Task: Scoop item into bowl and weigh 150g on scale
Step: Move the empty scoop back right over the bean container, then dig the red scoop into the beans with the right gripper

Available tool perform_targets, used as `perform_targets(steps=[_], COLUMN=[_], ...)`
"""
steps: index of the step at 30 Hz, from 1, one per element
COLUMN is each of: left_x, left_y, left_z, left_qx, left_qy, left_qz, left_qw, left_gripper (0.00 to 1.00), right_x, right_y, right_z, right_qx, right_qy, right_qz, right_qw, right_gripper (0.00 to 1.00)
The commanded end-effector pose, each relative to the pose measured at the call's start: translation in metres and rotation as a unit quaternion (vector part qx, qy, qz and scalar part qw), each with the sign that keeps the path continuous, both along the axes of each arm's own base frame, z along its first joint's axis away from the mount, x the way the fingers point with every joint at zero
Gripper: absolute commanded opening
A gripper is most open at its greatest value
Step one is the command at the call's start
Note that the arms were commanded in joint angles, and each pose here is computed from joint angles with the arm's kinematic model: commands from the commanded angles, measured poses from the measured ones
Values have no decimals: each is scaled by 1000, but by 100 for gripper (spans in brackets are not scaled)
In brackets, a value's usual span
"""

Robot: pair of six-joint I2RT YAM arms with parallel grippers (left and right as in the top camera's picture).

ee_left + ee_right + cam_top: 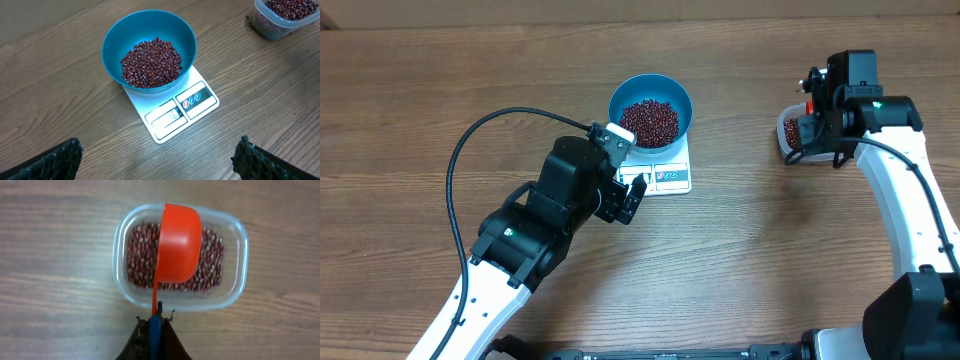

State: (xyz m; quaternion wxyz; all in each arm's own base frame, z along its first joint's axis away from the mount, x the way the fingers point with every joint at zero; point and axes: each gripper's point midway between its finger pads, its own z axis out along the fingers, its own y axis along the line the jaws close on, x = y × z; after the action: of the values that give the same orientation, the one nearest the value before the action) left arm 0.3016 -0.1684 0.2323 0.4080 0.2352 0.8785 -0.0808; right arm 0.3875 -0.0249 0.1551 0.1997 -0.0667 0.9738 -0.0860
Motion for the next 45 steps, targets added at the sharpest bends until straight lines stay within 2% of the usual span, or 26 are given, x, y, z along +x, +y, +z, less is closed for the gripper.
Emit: perform_targets(steps=[1,13,20,26,34,45], left_x=[0,0,0,0,0,0], left_y=[1,1,1,1,1,1], left_z=[-2,-2,-2,-2,-2,-2], left_qx=[7,7,7,7,7,7], left_qy=[-1,-1,-1,-1,-1,-1], left_qz=[-5,-5,-5,-5,-5,-5], left_qw=[1000,1000,1000,1000,1000,1000], left_gripper=[100,99,100,100,100,100], right_x=[1,-7,-6,-6,-7,-8], right_y=[-1,2,33,41,21,-19], right_z=[-19,-52,-53,-52,-50,-33], right_qx=[5,13,98,129,170,306], right_qy=[17,66,63,63,57,18], right_qz=[-5,-2,29,37,5,-53], right_qw=[1000,998,993,989,984,950], right_gripper=[4,4,4,4,4,4])
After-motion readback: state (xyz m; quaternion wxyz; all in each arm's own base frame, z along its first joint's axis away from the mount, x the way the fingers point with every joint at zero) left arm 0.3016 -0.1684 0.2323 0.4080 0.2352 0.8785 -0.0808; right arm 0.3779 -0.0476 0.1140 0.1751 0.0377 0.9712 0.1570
